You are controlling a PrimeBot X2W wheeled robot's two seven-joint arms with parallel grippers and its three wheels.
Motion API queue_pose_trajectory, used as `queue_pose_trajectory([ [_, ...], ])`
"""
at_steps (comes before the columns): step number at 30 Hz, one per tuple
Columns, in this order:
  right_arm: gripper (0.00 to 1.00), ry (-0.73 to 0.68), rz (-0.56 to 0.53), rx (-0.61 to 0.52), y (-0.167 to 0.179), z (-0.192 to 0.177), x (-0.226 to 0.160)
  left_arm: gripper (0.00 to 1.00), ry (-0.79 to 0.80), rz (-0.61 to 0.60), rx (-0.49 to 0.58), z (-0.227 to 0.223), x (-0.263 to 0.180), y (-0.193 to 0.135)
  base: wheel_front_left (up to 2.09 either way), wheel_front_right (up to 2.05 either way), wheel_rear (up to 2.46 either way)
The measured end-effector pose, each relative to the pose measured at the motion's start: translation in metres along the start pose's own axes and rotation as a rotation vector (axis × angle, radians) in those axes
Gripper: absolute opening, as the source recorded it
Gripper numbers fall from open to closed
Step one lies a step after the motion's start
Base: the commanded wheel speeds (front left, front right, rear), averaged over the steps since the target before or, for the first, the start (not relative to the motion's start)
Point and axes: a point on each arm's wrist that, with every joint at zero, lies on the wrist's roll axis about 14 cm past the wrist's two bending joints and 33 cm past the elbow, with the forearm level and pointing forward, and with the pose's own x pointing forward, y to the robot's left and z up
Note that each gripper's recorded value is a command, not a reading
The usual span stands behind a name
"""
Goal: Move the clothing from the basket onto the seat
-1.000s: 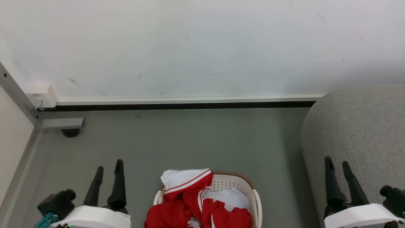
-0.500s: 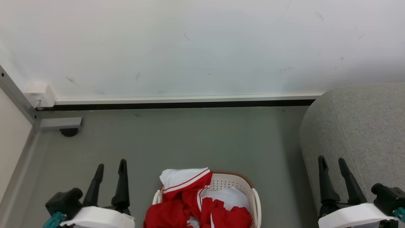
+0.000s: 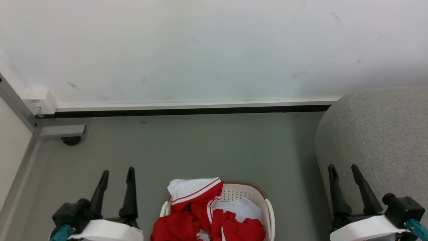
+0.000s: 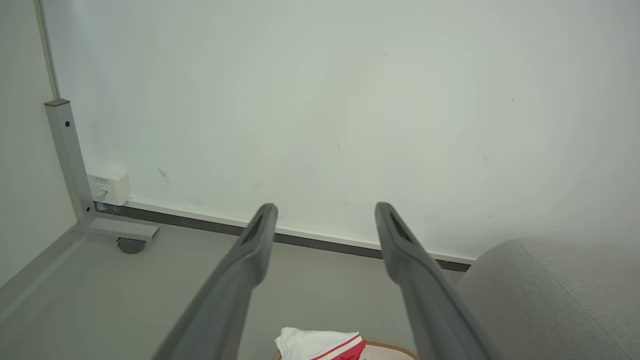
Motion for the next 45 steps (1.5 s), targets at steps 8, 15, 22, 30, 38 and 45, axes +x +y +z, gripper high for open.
queue_pose_trajectory([
  [8, 1.0, -0.011, 0.018, -0.055, 0.004, 0.002, 0.0, 1.0, -0.019, -0.016, 0.054, 0.004, 0.001, -0.004, 0.0, 0.0, 0.0],
  [15, 1.0, -0.014, 0.029, -0.093, 0.005, 0.002, 0.001, 1.0, -0.032, -0.033, 0.104, 0.005, 0.002, -0.007, 0.0, 0.0, 0.0],
  [22, 1.0, -0.028, 0.028, -0.116, 0.004, 0.004, 0.002, 1.0, -0.046, -0.043, 0.142, 0.006, 0.003, -0.008, 0.0, 0.0, 0.0],
  [30, 1.0, -0.035, 0.04, -0.15, 0.006, 0.005, 0.002, 1.0, -0.062, -0.054, 0.185, 0.01, 0.004, -0.01, 0.0, 0.0, 0.0],
  [38, 1.0, -0.037, 0.042, -0.158, 0.006, 0.005, 0.003, 1.0, -0.061, -0.058, 0.18, 0.008, 0.005, -0.01, 0.0, 0.0, 0.0],
  [45, 1.0, -0.035, 0.042, -0.158, 0.006, 0.004, 0.003, 1.0, -0.054, -0.062, 0.174, 0.006, 0.005, -0.011, 0.0, 0.0, 0.0],
])
